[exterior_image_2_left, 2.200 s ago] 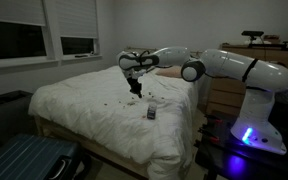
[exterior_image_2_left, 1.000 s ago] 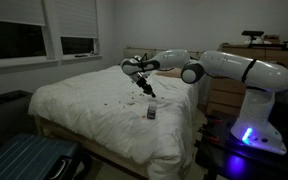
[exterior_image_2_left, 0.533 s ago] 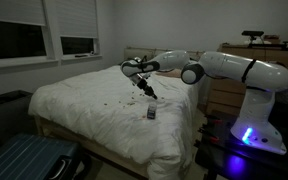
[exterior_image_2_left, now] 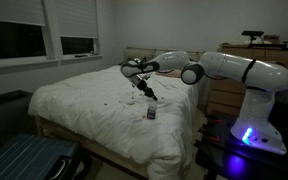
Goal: Pick up the small objects from the bed and put them in the jar
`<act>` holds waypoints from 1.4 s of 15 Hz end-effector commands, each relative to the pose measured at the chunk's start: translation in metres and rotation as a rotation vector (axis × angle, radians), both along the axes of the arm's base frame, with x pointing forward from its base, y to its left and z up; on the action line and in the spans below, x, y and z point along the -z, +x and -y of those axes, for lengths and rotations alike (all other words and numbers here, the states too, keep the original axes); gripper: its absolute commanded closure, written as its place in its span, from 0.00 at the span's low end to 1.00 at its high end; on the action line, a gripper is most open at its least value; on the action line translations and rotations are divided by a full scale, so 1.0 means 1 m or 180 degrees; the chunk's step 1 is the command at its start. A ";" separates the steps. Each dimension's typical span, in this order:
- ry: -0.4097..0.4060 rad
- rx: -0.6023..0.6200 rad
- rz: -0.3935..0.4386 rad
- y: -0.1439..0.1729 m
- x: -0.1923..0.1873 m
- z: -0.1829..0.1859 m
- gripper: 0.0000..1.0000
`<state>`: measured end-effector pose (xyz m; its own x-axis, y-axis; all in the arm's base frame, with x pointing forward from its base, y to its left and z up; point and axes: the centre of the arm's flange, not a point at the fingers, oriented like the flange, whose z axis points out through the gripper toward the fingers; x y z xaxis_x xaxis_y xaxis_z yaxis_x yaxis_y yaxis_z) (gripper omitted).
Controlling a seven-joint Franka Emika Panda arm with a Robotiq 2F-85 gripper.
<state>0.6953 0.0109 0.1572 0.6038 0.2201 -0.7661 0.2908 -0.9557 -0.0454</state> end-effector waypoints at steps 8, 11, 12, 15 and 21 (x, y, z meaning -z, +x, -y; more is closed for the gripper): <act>0.0165 -0.0005 0.0356 -0.006 0.014 -0.001 0.99; 0.0214 -0.0022 0.0505 -0.003 0.017 -0.003 0.99; 0.0230 -0.0025 0.0563 -0.002 0.019 -0.004 0.99; 0.0236 -0.0053 0.0696 0.003 0.022 -0.005 0.99; 0.0226 -0.0080 0.0730 0.005 0.023 -0.004 0.49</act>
<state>0.7221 0.0179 0.1288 0.7378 0.2808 -0.6138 0.3309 -0.9431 -0.0337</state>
